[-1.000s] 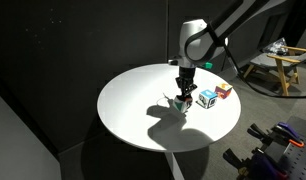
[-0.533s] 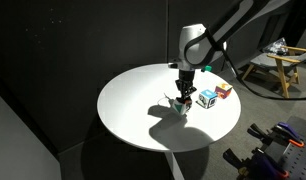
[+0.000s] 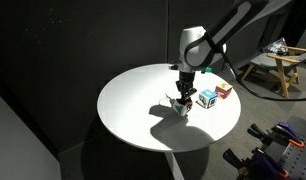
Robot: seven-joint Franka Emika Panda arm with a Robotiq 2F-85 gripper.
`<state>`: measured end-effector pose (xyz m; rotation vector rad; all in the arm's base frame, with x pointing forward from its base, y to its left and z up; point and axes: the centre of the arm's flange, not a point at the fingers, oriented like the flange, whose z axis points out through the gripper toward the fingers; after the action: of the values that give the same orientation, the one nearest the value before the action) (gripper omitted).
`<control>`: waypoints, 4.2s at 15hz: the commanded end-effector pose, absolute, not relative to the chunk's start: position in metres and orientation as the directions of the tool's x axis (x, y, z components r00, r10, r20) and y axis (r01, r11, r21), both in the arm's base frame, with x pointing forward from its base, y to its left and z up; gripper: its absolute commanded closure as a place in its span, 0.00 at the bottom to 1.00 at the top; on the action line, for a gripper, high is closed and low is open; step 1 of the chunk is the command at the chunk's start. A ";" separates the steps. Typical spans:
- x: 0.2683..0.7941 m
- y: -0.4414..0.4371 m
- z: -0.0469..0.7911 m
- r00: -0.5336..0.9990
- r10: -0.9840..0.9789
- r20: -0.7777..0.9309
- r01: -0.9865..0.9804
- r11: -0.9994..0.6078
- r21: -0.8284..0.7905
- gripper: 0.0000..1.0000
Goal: Turn the plushy cube on the left in an anticlockwise direction
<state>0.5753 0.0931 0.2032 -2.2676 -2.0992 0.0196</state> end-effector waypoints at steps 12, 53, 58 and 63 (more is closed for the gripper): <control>0.581 0.084 0.221 0.101 0.995 0.019 0.995 -0.101 -0.012 0.00; 0.515 0.030 0.303 0.967 0.204 0.150 0.200 -0.979 0.043 0.00; 0.501 0.029 0.305 0.987 0.136 0.089 0.134 -0.991 0.022 0.00; 0.479 0.027 0.321 0.990 0.131 0.045 0.131 -0.991 0.011 0.00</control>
<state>0.5016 0.0280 0.2998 -3.1474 -0.2427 -0.0952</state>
